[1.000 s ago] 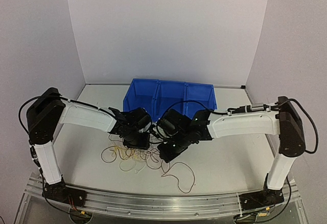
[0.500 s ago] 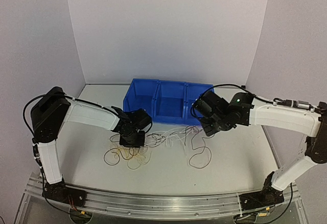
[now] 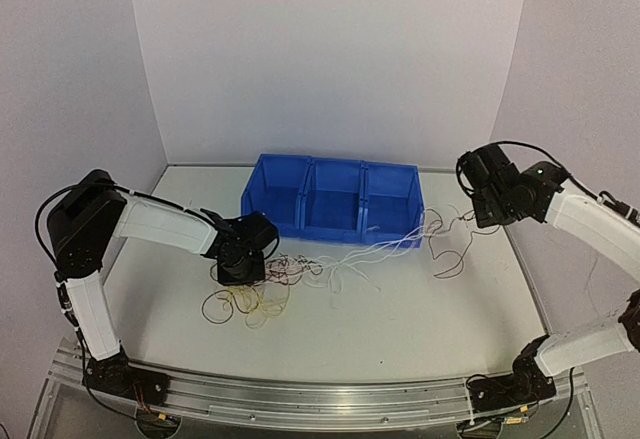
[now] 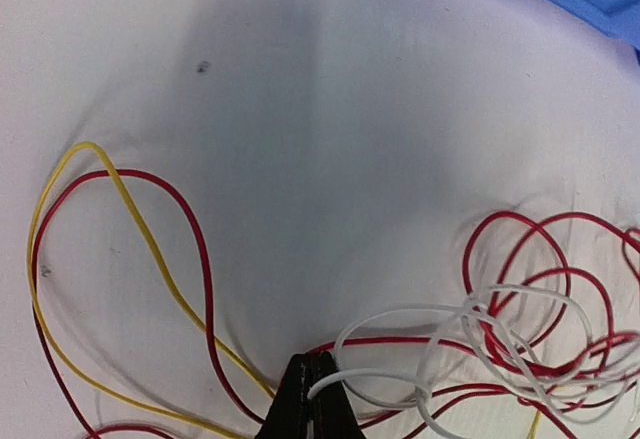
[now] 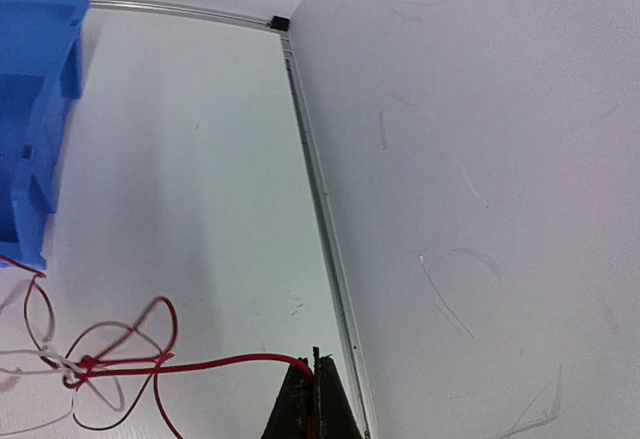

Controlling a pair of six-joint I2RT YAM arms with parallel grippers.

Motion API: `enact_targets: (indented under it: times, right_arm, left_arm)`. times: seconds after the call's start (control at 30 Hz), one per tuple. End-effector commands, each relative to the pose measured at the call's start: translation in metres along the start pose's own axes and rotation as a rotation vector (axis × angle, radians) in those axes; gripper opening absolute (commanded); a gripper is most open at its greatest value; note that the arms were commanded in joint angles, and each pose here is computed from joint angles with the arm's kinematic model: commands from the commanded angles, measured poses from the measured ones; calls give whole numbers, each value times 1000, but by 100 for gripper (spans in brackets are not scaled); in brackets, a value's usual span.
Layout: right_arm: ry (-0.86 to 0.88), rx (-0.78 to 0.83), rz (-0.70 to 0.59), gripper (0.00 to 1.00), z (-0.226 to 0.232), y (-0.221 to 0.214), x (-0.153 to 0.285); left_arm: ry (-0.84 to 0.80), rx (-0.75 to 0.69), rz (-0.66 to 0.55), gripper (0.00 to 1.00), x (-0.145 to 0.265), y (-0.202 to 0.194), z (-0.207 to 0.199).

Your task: Untangle the cables

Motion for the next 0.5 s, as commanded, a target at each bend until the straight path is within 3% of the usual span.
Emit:
enact_targets:
  times: [0.0, 0.47]
  right_arm:
    - [-42, 9, 39, 0, -30, 0, -7]
    - [-161, -196, 67, 0, -100, 23, -21]
  left_arm:
    - [179, 8, 166, 0, -17, -38, 47]
    - [341, 131, 213, 0, -11, -50, 113]
Point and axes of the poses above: each gripper's point midway between its finger pads, its own x axis back along the fingers, its own z axis along the line the jaws close on, y = z × x, the point moved 7 cm from there along x, back along the fingers, and after that the axes turned 15 degrees about -x, right-handed, at the moved point
